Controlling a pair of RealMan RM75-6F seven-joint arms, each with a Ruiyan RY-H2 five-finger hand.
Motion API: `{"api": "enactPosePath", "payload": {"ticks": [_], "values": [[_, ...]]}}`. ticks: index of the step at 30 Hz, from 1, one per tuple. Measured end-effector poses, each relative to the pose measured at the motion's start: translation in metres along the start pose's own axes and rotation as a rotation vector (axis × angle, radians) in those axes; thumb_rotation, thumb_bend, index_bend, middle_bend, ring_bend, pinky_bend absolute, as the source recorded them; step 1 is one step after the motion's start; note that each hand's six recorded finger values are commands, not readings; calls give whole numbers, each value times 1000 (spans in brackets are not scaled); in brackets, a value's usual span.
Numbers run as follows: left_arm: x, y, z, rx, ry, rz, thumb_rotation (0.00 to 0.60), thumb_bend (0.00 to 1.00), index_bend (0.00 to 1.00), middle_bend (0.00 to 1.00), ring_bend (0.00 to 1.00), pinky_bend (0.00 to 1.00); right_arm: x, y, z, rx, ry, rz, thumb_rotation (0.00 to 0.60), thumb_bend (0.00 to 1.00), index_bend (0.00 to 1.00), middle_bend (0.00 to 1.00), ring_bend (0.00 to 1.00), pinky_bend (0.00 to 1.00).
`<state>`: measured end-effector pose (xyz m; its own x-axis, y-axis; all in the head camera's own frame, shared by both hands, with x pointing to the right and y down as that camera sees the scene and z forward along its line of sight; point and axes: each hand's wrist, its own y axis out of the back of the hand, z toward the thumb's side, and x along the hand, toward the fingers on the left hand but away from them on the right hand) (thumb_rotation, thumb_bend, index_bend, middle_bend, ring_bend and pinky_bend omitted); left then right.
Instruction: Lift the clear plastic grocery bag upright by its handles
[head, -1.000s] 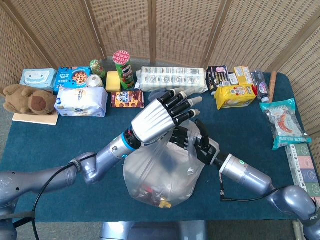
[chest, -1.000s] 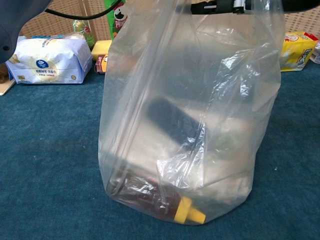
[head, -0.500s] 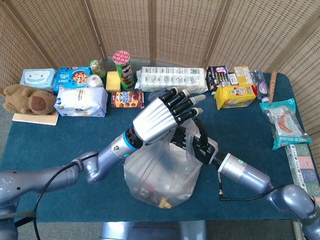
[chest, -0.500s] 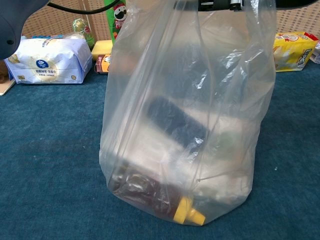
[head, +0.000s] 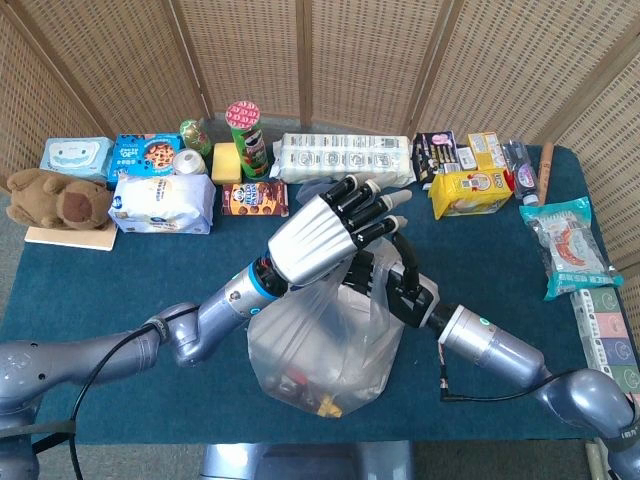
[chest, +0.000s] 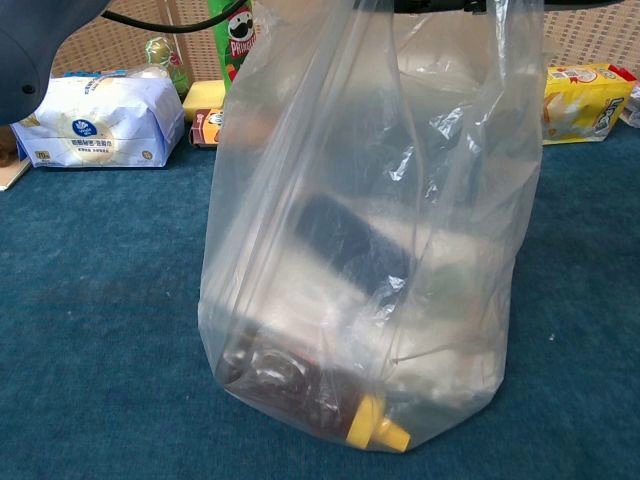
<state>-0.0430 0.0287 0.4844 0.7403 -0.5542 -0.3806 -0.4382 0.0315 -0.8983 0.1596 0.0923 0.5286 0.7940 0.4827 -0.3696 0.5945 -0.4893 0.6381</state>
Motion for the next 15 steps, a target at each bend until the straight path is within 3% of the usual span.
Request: {"api": "enactPosePath", "payload": {"ticks": [15], "values": [[2, -3, 2, -9, 4, -4, 600, 241, 315, 243, 140, 257, -5, -7, -4, -18, -5, 19, 1, 101, 225, 243, 137, 110]]}}
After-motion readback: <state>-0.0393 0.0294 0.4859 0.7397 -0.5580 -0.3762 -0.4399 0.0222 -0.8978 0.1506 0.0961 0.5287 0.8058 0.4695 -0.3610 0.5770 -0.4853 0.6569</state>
